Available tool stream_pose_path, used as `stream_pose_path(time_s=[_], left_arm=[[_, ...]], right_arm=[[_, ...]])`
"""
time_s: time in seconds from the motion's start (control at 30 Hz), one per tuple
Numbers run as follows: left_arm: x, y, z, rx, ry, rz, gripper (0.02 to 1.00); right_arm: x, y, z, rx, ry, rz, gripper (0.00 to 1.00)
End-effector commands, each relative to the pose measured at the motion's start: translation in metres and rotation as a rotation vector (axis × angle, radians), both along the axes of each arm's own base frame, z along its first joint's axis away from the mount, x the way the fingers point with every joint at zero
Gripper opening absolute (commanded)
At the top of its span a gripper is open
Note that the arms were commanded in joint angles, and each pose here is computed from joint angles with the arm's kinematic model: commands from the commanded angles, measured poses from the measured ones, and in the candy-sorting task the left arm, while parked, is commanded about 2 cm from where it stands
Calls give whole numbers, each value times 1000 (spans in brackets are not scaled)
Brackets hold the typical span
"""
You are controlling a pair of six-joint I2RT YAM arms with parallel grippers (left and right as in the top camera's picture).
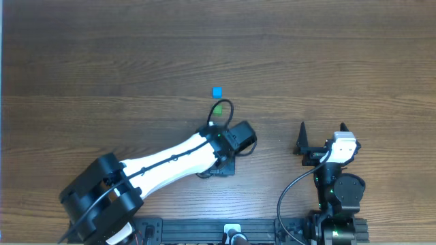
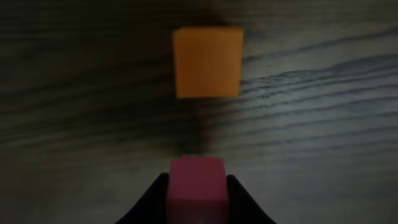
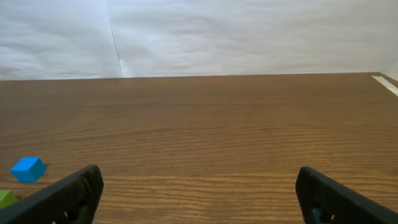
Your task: Stack Cubes
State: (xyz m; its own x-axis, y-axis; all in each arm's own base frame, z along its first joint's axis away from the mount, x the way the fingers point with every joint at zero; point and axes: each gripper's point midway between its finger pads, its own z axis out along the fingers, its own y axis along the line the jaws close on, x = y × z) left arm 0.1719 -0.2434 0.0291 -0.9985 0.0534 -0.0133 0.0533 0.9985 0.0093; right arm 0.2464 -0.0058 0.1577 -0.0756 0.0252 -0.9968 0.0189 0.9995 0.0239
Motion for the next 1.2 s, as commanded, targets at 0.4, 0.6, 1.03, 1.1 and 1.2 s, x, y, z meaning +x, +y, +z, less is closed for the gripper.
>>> stream_pose_path(time_s=[0.4, 0.6, 1.03, 1.1, 1.2], left_arm=[[104, -4, 89, -74, -184, 99, 36], [112, -4, 59, -45, -112, 103, 36], [114, -8, 29, -8, -75, 92, 40], [114, -8, 26, -3, -71, 92, 38], [114, -8, 23, 2, -66, 92, 40]], right_arm=[[0, 3, -1, -1, -3, 15, 993], [0, 3, -1, -1, -3, 15, 993], [0, 3, -1, -1, -3, 15, 993], [0, 3, -1, -1, -3, 15, 991], [0, 3, -1, -1, -3, 15, 991]])
